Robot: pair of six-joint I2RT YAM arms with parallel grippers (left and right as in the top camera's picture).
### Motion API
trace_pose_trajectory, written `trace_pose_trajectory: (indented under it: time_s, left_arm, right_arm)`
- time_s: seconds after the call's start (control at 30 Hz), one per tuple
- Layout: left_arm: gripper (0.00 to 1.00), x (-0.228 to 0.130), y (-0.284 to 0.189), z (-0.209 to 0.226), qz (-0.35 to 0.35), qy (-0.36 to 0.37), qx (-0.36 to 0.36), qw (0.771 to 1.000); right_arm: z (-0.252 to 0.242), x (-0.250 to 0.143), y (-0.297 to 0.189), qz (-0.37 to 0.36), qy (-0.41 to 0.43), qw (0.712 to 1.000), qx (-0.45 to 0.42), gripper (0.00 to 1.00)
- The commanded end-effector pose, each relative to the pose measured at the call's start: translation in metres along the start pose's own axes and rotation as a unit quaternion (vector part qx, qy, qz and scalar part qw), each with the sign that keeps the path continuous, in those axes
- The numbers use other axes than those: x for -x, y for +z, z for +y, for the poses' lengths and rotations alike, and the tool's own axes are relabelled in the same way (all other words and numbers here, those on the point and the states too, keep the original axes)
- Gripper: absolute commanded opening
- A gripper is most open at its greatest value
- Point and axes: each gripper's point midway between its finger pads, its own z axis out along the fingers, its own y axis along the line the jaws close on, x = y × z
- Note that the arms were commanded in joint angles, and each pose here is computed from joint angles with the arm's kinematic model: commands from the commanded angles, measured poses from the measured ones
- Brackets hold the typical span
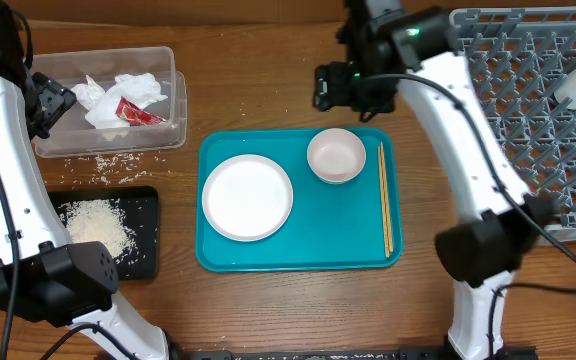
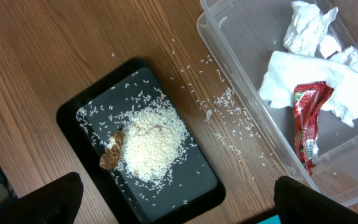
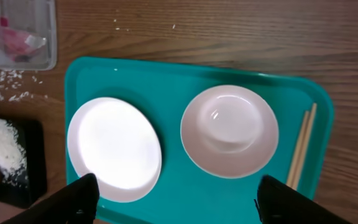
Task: Sort waste into correct bins and load items into the dishwasher
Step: 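Move the right gripper over the pink bowl and lower onto its rim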
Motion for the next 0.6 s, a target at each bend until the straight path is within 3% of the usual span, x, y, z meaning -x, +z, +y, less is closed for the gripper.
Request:
trace_pose_trajectory:
  time_s: [0.0,0.17,0.57]
  left_arm:
    - [1.00,0.005,-0.003,0.003,-0.011,0.000,0.002,1.000]
    - [1.00,0.005,-0.003,0.003,-0.011,0.000,0.003,1.000]
    - [1.00,0.005,-0.003,0.003,-0.011,0.000,0.002,1.000]
  right_arm:
    - [0.008,-0.006,0.045,0.036,0.001,0.999,-0.017,0.84]
    - [0.008,-0.013,0.103,0.073,-0.005,0.997,-0.036,0.84]
    - [-0.015,-0.022,0.136,0.088,0.027,0.992,-0.086,0.77]
